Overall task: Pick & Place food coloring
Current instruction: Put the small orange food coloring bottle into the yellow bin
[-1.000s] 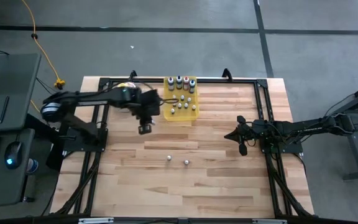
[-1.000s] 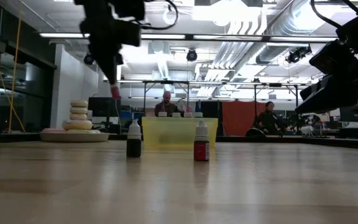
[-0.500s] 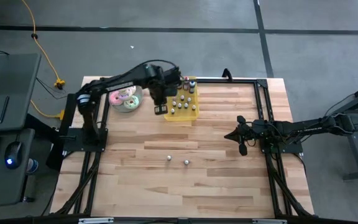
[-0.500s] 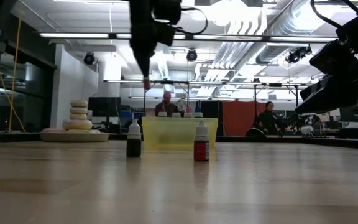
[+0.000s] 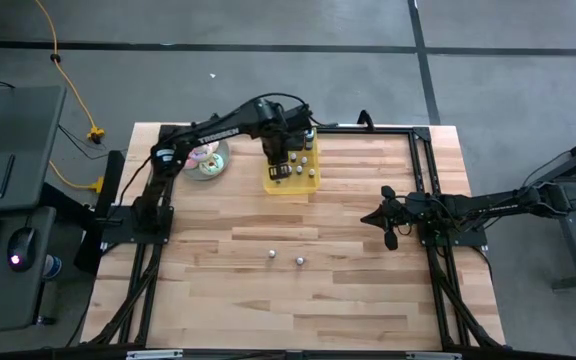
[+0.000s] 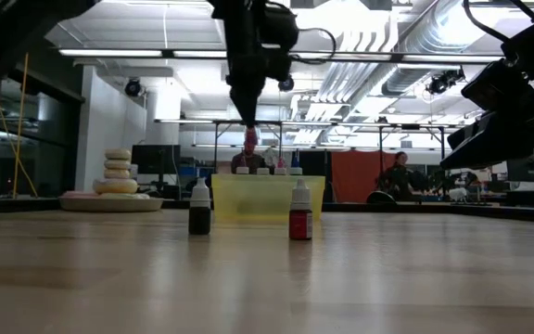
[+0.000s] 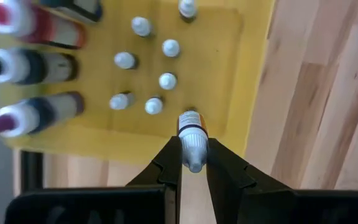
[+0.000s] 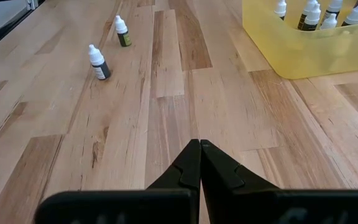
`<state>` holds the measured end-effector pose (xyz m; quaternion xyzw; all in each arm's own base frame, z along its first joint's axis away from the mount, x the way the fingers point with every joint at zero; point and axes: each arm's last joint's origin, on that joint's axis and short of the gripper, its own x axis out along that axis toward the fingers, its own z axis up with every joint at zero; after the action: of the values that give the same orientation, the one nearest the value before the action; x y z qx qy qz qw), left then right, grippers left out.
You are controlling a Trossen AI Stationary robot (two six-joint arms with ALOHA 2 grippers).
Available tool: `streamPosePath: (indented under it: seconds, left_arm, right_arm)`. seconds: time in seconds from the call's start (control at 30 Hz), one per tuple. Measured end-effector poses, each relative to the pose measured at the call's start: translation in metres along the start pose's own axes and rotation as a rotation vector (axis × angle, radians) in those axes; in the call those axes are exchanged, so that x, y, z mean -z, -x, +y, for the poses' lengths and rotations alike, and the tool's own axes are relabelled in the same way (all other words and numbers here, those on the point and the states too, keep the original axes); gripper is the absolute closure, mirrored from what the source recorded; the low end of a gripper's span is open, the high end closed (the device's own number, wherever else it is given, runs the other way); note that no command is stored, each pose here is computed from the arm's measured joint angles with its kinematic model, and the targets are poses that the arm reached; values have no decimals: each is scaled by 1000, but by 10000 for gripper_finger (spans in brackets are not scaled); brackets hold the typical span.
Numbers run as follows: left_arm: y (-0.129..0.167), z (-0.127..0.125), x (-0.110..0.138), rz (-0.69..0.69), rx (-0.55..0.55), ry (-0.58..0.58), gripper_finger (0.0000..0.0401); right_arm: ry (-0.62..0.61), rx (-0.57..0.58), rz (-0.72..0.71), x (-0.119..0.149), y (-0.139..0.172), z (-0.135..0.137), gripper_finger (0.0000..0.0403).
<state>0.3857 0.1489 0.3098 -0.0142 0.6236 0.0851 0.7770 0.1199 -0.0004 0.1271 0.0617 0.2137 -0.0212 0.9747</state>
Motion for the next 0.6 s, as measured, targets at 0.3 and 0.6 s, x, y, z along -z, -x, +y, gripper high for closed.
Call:
streamPosePath:
  seconds: [0.3, 0.6]
  left_arm:
    - [-40, -5, -13, 57, 12, -8, 358]
    - [-72, -6, -19, 103, -13, 162, 358]
  right_arm:
    - [0, 0, 0, 0, 0, 0, 402]
    - [0, 0, 1, 0, 0, 0, 402]
